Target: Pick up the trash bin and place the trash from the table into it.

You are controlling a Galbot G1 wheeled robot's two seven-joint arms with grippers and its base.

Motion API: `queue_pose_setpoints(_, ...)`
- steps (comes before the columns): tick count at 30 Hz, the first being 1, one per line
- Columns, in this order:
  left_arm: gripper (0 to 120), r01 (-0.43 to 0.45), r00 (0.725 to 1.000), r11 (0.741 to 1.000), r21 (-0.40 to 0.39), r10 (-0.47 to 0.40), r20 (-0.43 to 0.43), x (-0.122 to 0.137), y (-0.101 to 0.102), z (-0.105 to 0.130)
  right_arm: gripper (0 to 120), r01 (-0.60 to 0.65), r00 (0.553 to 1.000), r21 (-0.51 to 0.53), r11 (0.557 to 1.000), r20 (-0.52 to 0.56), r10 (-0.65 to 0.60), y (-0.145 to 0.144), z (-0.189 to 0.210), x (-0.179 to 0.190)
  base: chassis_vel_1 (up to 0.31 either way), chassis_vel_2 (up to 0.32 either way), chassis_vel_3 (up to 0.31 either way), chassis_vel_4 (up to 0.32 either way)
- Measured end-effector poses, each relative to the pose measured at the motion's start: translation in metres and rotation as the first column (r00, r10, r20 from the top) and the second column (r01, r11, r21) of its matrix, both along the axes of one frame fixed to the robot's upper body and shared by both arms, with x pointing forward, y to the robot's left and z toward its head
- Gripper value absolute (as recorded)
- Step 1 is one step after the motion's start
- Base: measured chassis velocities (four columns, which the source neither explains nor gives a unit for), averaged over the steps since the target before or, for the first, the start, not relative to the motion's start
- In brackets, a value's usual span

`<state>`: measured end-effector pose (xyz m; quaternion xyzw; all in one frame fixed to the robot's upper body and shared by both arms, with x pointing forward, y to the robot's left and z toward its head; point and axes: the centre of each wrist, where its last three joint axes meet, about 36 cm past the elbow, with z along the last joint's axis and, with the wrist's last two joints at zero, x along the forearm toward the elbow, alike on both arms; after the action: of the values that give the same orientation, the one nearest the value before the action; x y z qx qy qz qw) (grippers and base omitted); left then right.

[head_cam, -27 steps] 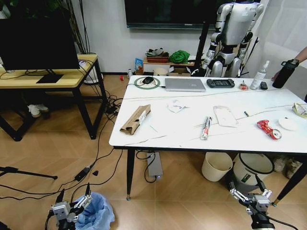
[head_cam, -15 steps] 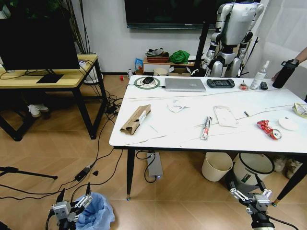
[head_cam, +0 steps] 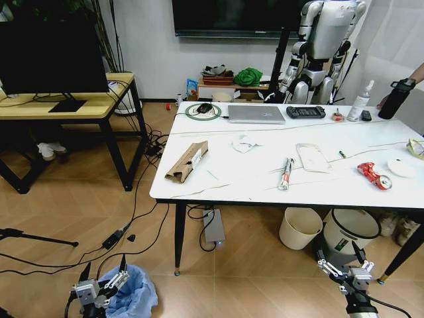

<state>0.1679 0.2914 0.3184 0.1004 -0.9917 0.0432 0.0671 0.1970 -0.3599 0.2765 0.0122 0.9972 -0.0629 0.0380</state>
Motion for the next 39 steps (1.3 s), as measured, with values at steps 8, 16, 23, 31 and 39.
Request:
queue_pose_setpoints(8,100,0.002,1.000,1.000,0.001,-0.002,-0.007,-0.0010,-0.0013,-0.0022,100,0.000,1.000,0.002,1.000,0.001,0.000,-0.0013,-0.0012,-0.0001,0.000,0.000,0.000,0.000)
queue_pose_setpoints(16,100,0.007,1.000,1.000,0.007,-0.006,-0.016,-0.0017,-0.0007,-0.0041,100,0.000,1.000,0.004,1.000,-0.001,0.000,-0.0019,-0.0057,-0.0016,0.000,0.000,0.000,0.000)
queue_pose_setpoints(23,100,0.006,1.000,1.000,0.005,-0.006,-0.022,-0.0031,-0.0010,-0.0060,100,-0.001,1.000,0.007,1.000,-0.002,0.001,-0.0006,-0.0067,-0.0025,0.000,0.000,0.000,0.000)
queue_pose_setpoints(31,100,0.007,1.000,1.000,0.004,-0.007,-0.024,-0.0046,-0.0013,-0.0070,100,-0.001,1.000,0.007,1.000,-0.001,0.001,0.0000,-0.0068,-0.0025,0.000,0.000,0.000,0.000)
queue_pose_setpoints(39,100,0.009,1.000,1.000,0.004,-0.009,-0.025,-0.0057,-0.0011,-0.0072,100,0.000,1.000,0.008,1.000,0.002,0.000,0.0006,-0.0068,-0.0028,0.000,0.000,0.000,0.000)
